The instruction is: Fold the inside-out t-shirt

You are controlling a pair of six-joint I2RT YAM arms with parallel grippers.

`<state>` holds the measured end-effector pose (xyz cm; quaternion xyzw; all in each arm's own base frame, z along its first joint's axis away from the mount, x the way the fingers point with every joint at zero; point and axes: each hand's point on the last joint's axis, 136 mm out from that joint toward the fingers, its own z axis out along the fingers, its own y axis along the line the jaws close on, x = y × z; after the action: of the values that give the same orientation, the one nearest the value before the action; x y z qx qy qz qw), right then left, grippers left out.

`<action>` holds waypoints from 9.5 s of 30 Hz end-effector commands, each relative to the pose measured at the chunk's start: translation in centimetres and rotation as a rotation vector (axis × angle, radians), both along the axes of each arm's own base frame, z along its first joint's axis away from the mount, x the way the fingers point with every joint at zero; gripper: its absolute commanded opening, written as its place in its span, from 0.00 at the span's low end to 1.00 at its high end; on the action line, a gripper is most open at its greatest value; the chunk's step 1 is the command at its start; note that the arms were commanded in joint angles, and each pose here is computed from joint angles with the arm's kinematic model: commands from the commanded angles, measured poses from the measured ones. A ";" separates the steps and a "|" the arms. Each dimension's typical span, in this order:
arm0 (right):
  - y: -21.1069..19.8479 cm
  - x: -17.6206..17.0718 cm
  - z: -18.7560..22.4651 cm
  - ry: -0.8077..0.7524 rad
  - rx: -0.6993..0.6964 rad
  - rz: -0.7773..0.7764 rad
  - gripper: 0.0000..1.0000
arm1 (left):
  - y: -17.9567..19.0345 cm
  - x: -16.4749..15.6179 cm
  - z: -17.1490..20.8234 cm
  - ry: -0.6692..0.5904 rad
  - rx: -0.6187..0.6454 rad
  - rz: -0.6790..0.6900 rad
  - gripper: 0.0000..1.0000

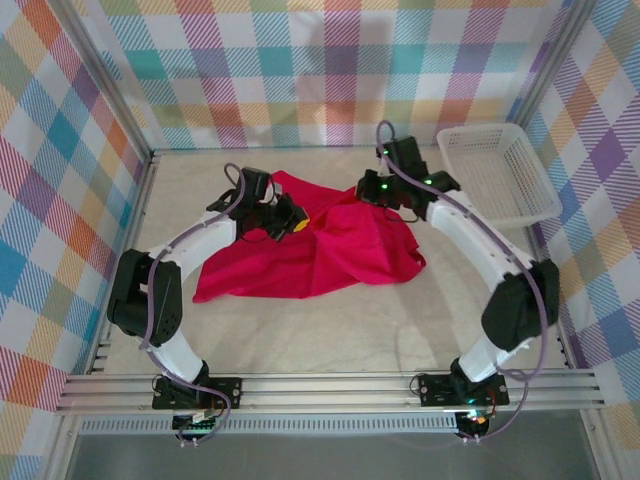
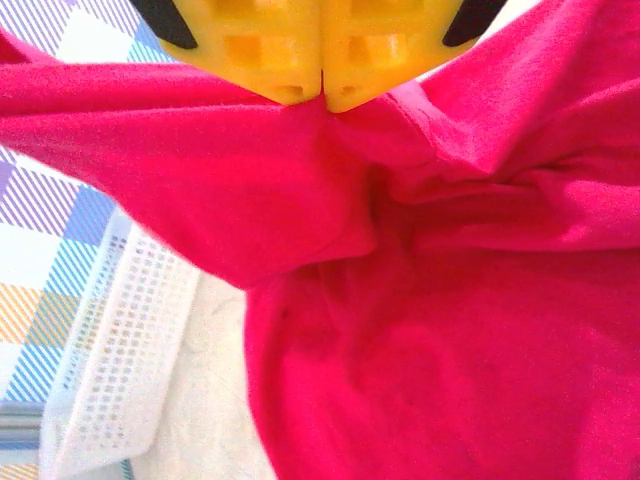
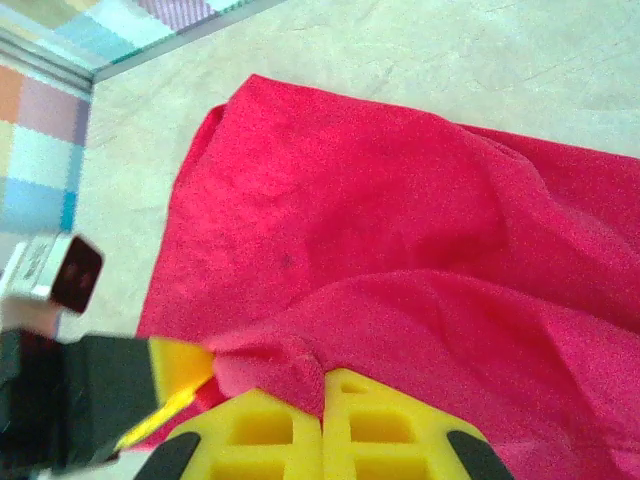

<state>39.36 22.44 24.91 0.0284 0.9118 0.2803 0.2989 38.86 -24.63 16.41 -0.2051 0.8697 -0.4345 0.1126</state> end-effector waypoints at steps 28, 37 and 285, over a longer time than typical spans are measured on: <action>-9.4 -3.2 0.3 -0.025 0.075 -0.090 0.00 | 16.1 -5.2 -2.2 0.101 0.384 0.233 0.59; -13.9 -4.4 -1.3 -0.035 0.060 -0.243 0.00 | 25.1 -12.4 -8.3 0.349 0.414 0.434 0.52; -0.6 -19.1 -21.6 0.524 0.057 0.087 0.00 | 6.4 -7.2 -7.4 -0.067 0.780 -0.178 0.00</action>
<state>22.59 24.14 6.32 0.0603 0.9291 0.3571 0.0751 31.45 -21.89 8.40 -0.0074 0.9767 -0.1429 0.1597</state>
